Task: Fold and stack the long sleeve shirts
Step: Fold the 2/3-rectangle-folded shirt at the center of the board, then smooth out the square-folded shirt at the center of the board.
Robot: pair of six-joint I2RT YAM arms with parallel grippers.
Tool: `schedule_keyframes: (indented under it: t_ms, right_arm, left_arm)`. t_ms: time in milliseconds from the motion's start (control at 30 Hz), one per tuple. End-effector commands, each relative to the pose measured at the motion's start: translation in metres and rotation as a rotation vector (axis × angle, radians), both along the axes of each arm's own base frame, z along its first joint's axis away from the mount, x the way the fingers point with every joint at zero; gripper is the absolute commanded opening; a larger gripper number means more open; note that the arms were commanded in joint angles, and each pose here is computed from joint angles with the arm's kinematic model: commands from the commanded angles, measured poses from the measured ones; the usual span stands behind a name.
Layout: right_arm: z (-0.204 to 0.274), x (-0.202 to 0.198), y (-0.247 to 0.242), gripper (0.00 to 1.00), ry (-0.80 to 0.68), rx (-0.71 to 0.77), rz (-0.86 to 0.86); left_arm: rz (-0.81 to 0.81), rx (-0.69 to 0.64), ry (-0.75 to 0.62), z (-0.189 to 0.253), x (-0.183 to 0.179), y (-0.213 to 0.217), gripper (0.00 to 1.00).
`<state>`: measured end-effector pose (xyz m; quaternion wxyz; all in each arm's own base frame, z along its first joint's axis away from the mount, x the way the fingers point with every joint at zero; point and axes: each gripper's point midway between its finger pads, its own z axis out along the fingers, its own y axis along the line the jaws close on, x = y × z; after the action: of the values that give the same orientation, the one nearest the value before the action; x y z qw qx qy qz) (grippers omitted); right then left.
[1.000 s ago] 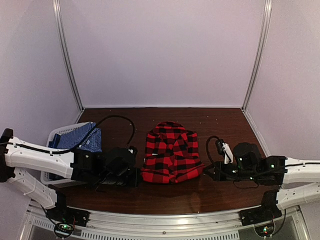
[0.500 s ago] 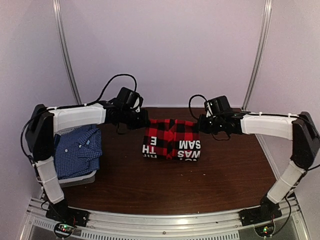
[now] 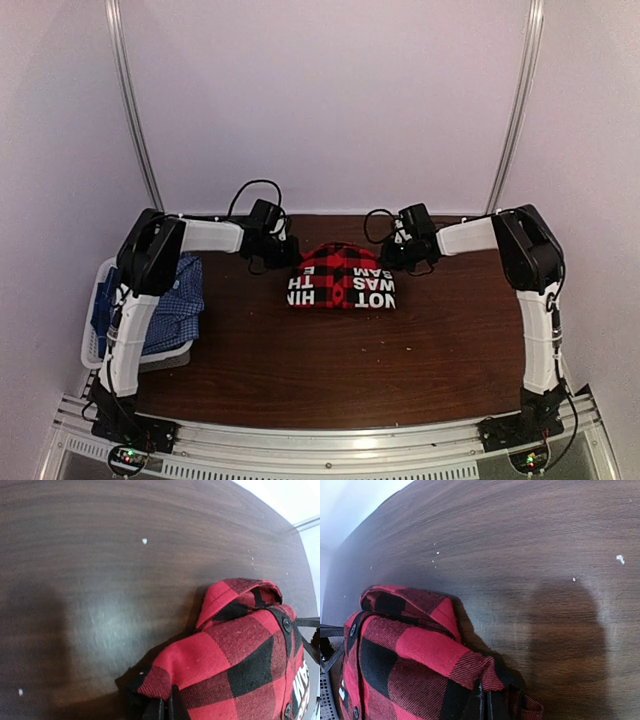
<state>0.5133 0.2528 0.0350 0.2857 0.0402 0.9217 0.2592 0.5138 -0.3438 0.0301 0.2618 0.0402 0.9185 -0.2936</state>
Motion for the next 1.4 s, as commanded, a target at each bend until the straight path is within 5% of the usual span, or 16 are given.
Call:
schedule_keyframes:
  t_ms: [0,300,533,1000,1067,1167,1367]
  right_arm:
    - [-0.004,-0.033,0.011,0.00,0.031,0.005,0.086]
    - [0.039,-0.085,0.015,0.00,-0.039,-0.022,0.159]
    - [0.079,-0.095,0.001,0.00,-0.107,-0.026,0.118]
    - [0.054,-0.078,-0.019,0.00,-0.063,-0.079,0.055]
    - [0.052,-0.074,-0.021,0.00,-0.057,-0.086,0.052]
    - [0.056,-0.070,-0.024,0.07,-0.060,-0.098,0.045]
    - [0.080,-0.068,-0.033,0.38,-0.093,-0.142,0.015]
  left_arm:
    - [-0.012,-0.047,0.054,0.008,-0.046,0.001,0.00]
    - [0.026,-0.026,0.052,0.038,-0.126,0.018,0.00]
    - [0.018,-0.026,0.008,0.066,-0.125,0.020,0.00]
    - [-0.015,0.007,0.014,0.060,-0.101,0.016,0.00]
    - [-0.012,0.009,0.021,0.058,-0.096,0.019,0.08]
    - [0.003,0.025,0.001,0.066,-0.084,0.028,0.36]
    - [-0.011,0.053,-0.089,0.104,-0.065,0.034,0.50]
